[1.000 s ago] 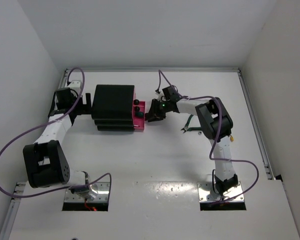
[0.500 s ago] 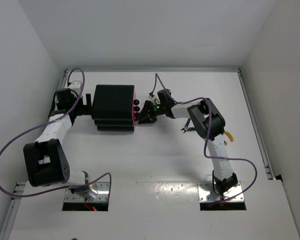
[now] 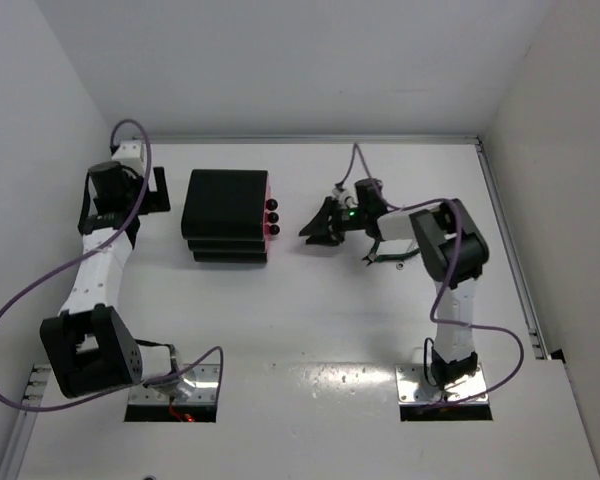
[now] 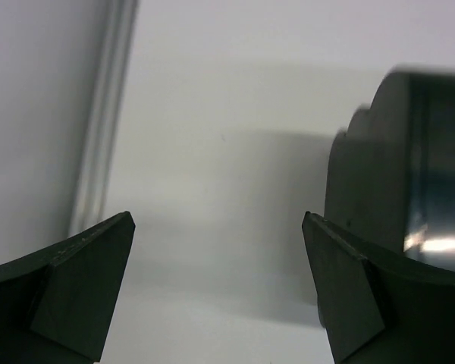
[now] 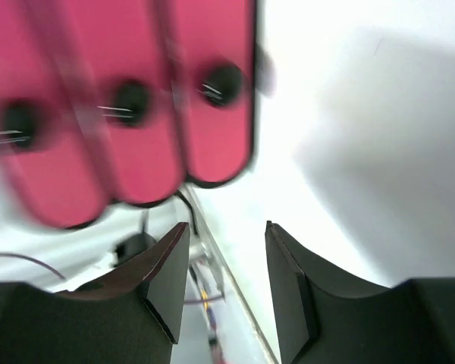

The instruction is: Sort the tools into containers

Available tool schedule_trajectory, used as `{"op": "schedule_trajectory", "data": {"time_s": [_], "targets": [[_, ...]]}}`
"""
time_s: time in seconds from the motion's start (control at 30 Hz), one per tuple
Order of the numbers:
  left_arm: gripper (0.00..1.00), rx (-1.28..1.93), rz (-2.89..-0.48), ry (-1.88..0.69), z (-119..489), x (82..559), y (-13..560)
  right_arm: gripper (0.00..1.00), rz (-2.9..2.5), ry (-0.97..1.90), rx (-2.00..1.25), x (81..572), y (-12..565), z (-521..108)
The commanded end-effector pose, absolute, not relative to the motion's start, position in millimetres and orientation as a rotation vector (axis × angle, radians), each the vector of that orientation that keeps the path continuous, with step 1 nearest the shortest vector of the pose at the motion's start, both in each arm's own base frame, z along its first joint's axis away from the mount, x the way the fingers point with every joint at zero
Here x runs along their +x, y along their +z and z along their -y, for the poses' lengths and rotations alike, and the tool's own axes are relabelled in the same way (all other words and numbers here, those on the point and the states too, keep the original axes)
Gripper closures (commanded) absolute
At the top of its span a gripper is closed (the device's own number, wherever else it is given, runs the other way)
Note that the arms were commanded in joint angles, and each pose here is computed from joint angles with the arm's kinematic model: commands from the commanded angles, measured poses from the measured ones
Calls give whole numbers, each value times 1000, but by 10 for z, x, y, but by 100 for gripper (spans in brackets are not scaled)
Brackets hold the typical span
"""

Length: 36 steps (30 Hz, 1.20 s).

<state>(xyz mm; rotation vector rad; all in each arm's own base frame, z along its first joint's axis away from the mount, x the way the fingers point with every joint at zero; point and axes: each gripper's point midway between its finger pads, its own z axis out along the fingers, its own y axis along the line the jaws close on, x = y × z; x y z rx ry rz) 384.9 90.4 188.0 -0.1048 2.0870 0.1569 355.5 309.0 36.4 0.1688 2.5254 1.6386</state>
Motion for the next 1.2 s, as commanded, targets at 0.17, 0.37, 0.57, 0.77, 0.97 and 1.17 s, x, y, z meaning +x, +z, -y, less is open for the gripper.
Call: {"op": "schedule_trajectory", "data": {"time_s": [0.17,0.37,0.57,0.77,0.97,1.17], "targets": [[0,180,-1816,22,-439,3769,3057,54,-2166,1723,-15,3874,1354,-2684],[3,337,-1876,-92,98,3658,2616,54,-2104,1932,-8,3796,1396,-3099],[5,394,-1926,-52,367,3599,2335,50,-2120,1957,21,3950,1250,-3340],[5,440,-1982,-59,498,3627,2079,44,-2132,1932,77,4173,1157,-3402],[5,458,-2013,-45,572,3669,1951,44,-2172,1939,83,4216,1009,-3575],[5,453,-2015,-46,596,3687,1936,44,-2211,1933,115,4207,787,-3618]]}}
